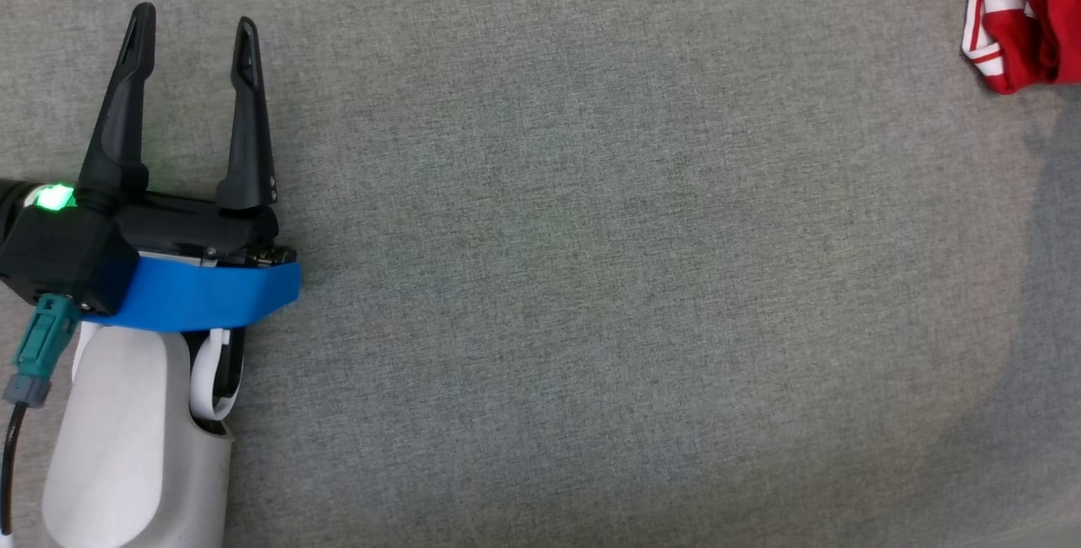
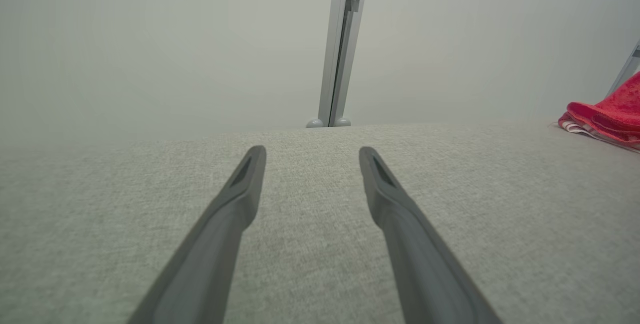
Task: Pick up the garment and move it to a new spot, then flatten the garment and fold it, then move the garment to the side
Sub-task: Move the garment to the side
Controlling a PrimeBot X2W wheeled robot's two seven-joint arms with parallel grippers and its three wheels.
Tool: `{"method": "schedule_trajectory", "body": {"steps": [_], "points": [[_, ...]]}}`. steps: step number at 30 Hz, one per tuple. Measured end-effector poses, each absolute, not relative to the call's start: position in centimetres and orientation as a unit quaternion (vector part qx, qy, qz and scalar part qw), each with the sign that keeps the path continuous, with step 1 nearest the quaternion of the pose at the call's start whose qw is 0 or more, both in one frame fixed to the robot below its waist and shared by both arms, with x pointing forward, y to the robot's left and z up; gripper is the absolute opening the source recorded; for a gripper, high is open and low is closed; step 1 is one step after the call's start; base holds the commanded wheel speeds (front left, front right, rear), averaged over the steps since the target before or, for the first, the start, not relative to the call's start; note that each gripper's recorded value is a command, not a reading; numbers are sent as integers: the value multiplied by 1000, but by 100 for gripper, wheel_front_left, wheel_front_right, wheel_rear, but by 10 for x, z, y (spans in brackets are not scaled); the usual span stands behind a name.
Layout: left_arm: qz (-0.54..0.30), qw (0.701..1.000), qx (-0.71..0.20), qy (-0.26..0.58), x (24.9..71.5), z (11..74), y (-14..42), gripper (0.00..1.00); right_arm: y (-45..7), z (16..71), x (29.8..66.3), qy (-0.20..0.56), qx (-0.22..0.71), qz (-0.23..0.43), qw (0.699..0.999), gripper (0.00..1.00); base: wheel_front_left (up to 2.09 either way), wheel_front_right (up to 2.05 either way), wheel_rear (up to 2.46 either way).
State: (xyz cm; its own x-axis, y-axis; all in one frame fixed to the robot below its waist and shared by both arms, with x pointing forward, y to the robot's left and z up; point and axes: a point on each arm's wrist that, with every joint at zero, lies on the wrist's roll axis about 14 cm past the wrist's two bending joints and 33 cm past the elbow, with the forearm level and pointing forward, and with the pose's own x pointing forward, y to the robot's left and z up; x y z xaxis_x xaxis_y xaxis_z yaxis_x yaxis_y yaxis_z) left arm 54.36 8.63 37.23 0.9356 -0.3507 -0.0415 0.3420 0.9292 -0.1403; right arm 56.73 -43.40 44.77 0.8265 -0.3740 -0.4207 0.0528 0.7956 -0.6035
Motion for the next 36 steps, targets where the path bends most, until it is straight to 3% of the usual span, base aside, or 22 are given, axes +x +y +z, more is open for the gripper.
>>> {"method": "schedule_trajectory", "body": {"steps": [1, 7, 16, 27, 36], "points": [[-175, 982, -64, 32, 544, 373, 88, 100, -431, 447, 569, 264, -299, -115, 910, 100, 0, 0, 0], [-165, 984, -54, 28, 541, 384, 99, 100, -404, 463, 586, 191, -307, -87, 928, 100, 0, 0, 0], [-126, 991, -47, 23, 517, 415, 125, 100, -336, 467, 577, 110, -215, -35, 970, 100, 0, 0, 0], [-68, 997, -44, 18, 449, 455, 163, 100, -243, 484, 498, 45, -57, 28, 997, 100, 0, 0, 0], [-46, 997, -51, 19, 394, 467, 174, 100, -213, 501, 420, 17, 37, 16, 999, 100, 0, 0, 0]]}}
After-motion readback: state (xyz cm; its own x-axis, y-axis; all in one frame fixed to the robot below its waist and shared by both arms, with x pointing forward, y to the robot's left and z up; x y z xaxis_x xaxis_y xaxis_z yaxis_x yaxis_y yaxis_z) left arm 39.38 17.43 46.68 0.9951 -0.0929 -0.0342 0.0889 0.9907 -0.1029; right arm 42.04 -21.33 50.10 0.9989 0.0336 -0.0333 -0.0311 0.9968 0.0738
